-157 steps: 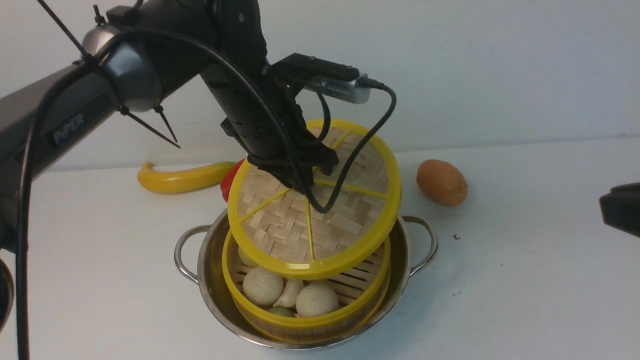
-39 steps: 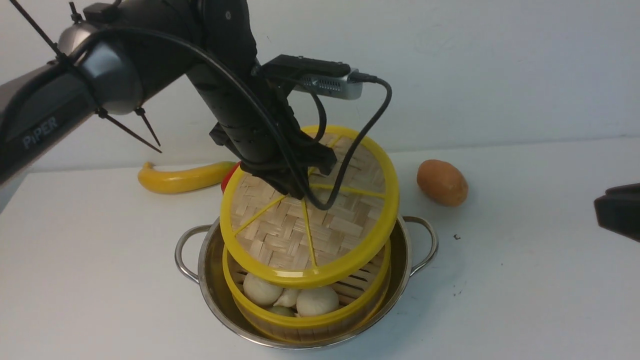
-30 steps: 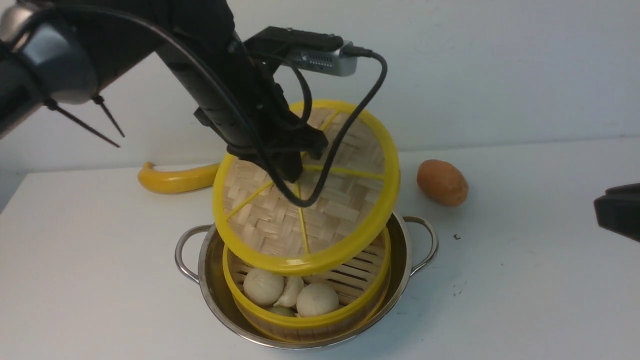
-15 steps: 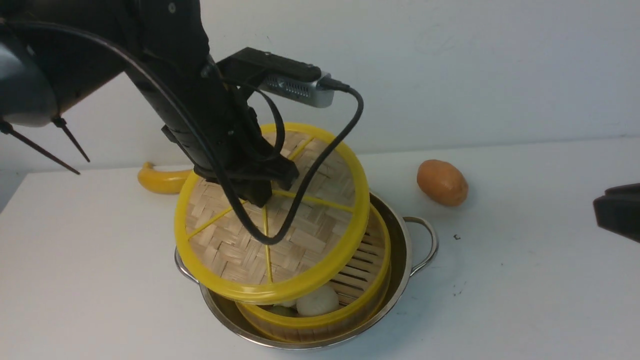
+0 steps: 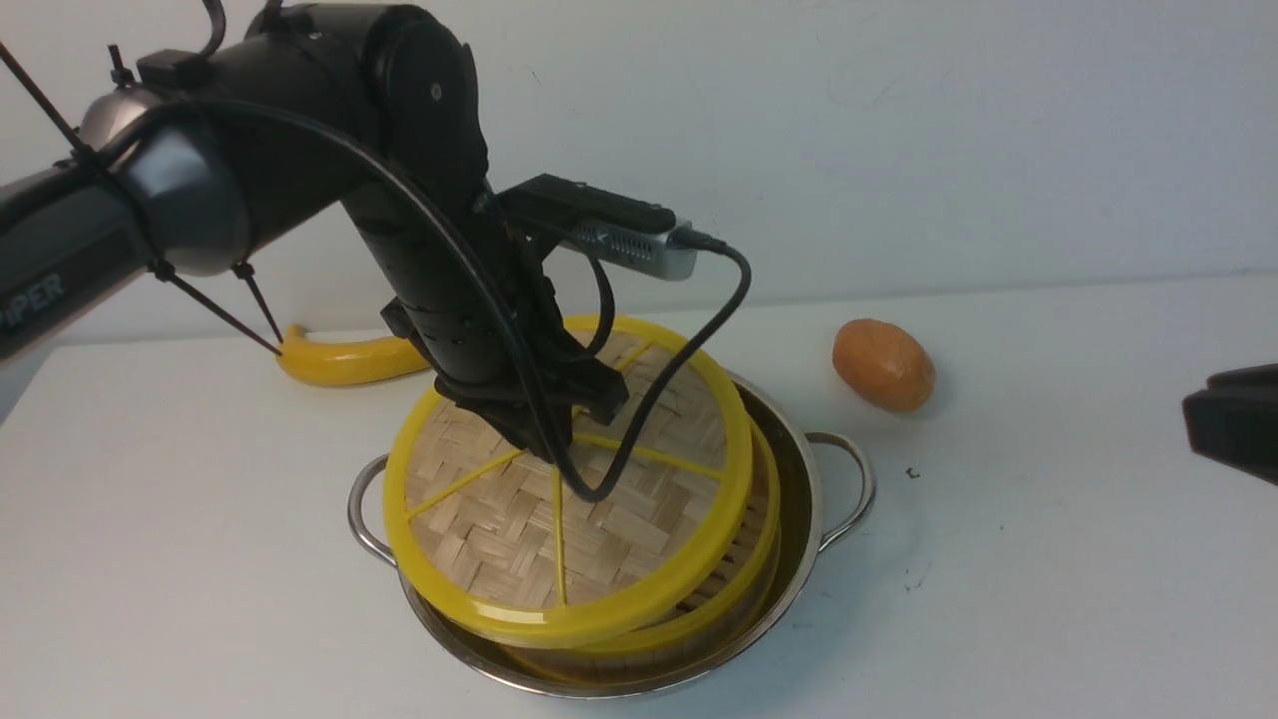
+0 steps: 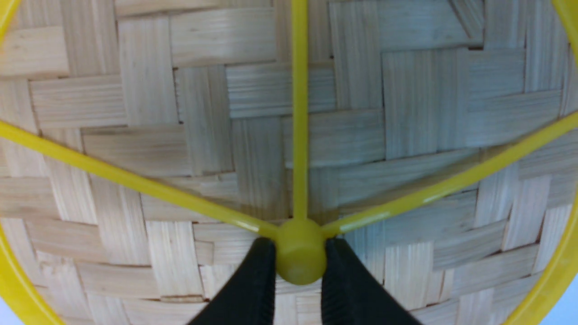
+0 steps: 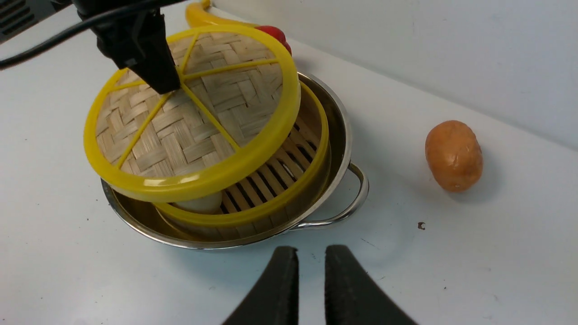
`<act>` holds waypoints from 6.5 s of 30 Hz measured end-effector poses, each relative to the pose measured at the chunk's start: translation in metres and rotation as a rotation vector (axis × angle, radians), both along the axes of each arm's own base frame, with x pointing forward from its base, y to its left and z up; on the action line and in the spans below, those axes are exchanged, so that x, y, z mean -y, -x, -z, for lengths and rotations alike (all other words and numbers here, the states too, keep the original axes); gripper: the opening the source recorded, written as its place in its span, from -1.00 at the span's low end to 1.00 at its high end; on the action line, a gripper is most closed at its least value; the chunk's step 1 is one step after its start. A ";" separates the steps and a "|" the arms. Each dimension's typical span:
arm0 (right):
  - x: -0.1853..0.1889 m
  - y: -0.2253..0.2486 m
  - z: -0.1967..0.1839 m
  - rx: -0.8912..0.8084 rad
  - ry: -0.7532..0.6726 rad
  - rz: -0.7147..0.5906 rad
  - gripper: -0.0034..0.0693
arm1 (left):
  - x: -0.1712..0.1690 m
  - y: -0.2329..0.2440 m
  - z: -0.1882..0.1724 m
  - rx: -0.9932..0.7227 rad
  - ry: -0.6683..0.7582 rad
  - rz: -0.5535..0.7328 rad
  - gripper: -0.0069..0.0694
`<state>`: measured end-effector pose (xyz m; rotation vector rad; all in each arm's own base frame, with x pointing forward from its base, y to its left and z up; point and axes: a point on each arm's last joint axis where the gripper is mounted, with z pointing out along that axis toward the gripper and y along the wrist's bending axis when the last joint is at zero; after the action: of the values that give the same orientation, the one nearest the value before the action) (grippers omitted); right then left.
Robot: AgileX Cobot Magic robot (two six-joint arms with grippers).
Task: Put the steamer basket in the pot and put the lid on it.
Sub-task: Use the left arm to place the steamer lid on the steamer
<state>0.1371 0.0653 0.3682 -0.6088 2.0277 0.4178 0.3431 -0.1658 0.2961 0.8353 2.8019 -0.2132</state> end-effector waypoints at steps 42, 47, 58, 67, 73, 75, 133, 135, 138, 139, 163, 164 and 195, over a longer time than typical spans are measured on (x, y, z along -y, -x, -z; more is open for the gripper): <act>0.000 0.000 0.000 0.002 0.001 -0.004 -0.66 | 0.017 -0.029 0.042 -0.070 0.006 0.016 -0.50; 0.000 0.000 0.000 0.002 0.001 -0.004 -0.66 | 0.017 -0.030 0.039 -0.059 0.011 0.026 -0.50; 0.000 0.000 0.000 0.001 0.001 -0.005 -0.64 | 0.019 -0.030 0.038 -0.066 0.035 0.030 -0.47; -0.002 0.001 0.000 0.000 0.001 -0.015 -0.64 | 0.026 -0.028 0.036 -0.092 0.108 0.023 0.05; -0.006 0.003 0.000 0.000 0.001 -0.047 -0.63 | 0.027 -0.030 0.030 -0.074 0.119 0.024 0.25; -0.007 0.004 0.000 0.000 0.002 -0.053 -0.63 | 0.027 -0.031 0.028 -0.061 0.114 0.026 0.26; -0.009 0.005 0.000 -0.011 -0.012 -0.075 -0.62 | 0.009 -0.049 0.047 0.039 -0.139 0.044 -0.78; -0.009 0.005 0.000 -0.012 -0.011 -0.076 -0.62 | 0.007 -0.050 0.047 0.052 -0.169 0.040 -0.78; -0.009 0.005 0.000 -0.013 -0.011 -0.076 -0.62 | 0.006 -0.051 0.047 0.056 -0.181 0.040 -0.78; -0.009 0.005 0.000 -0.013 -0.011 -0.076 -0.62 | 0.006 -0.051 0.047 0.055 -0.179 0.040 -0.78; -0.009 0.006 0.000 -0.016 -0.017 -0.079 -0.58 | 0.006 -0.057 0.050 0.090 -0.183 0.039 -0.78; -0.009 0.006 0.000 -0.016 -0.017 -0.079 -0.58 | 0.005 -0.057 0.050 0.090 -0.193 0.037 -0.78; -0.010 0.006 0.000 -0.018 -0.026 -0.086 -0.58 | 0.027 -0.045 0.036 0.034 0.066 0.096 -0.77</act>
<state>0.1310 0.0755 0.3684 -0.6803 2.0152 0.5019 0.3884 -0.1930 0.2600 0.9496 2.7098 -0.3014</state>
